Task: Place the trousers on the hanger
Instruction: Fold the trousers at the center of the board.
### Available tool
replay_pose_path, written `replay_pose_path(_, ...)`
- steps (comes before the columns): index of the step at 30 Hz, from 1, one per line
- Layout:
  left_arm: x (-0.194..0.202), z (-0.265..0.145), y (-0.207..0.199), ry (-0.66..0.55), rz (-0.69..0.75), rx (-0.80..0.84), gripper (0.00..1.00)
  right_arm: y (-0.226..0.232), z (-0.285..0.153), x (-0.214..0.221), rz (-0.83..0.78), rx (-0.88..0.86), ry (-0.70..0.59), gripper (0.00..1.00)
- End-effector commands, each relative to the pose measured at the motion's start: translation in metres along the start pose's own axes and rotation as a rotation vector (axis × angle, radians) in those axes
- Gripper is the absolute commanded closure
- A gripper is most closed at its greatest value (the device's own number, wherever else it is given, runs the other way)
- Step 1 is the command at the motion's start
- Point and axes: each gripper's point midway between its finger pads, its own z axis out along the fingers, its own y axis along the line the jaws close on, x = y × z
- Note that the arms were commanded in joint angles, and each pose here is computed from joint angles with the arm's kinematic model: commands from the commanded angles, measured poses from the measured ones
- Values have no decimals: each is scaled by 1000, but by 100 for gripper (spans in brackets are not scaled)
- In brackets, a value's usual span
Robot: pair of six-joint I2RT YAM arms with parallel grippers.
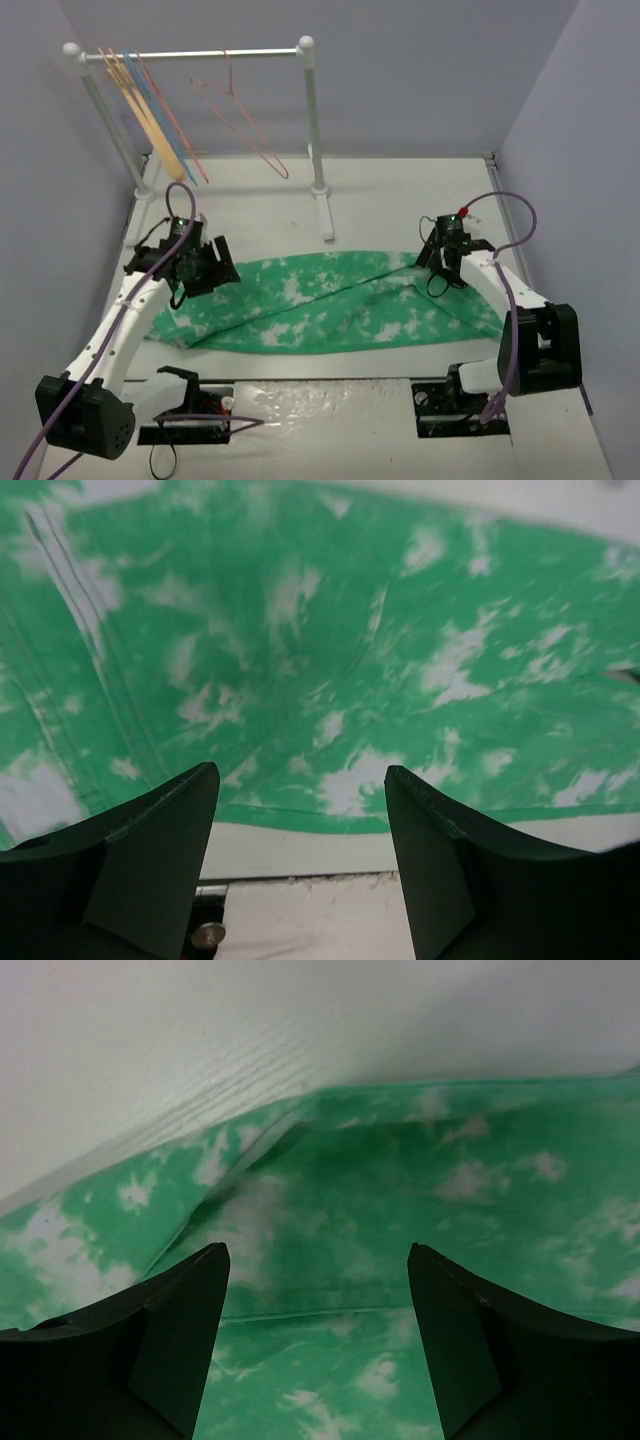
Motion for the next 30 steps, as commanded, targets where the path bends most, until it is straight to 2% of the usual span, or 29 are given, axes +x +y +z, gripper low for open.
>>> replay_pose_path(1,8,34,-22,3,-61,26,36,36,31,12,94,-73,24,31)
replay_pose_path(5,22,78,-32,73,-124,12,36,57,68,20,67,-80,84,32)
replay_pose_path(9,22,123,-27,104,-173,-38,36,98,98,1,28,-148,82,34)
replay_pose_path(13,-7,150,-18,106,-181,-94,36,144,104,-41,-12,-235,14,36)
replay_pose_path(16,-43,148,-11,59,-137,-127,36,167,96,-72,-31,-291,-41,38)
replay_pose_path(18,-70,135,-22,0,-57,-109,36,176,81,-92,-44,-323,-87,38)
replay_pose_path(21,-96,81,-47,-96,171,-56,36,178,35,-128,-90,-374,-197,38)
replay_pose_path(26,-75,38,-84,-183,572,13,38,158,-30,-159,-182,-401,-340,37)
replay_pose_path(28,-56,42,-98,-177,698,32,40,141,-51,-158,-191,-389,-363,37)
replay_pose_path(30,-46,53,-100,-133,761,30,44,127,-64,-157,-167,-392,-374,37)
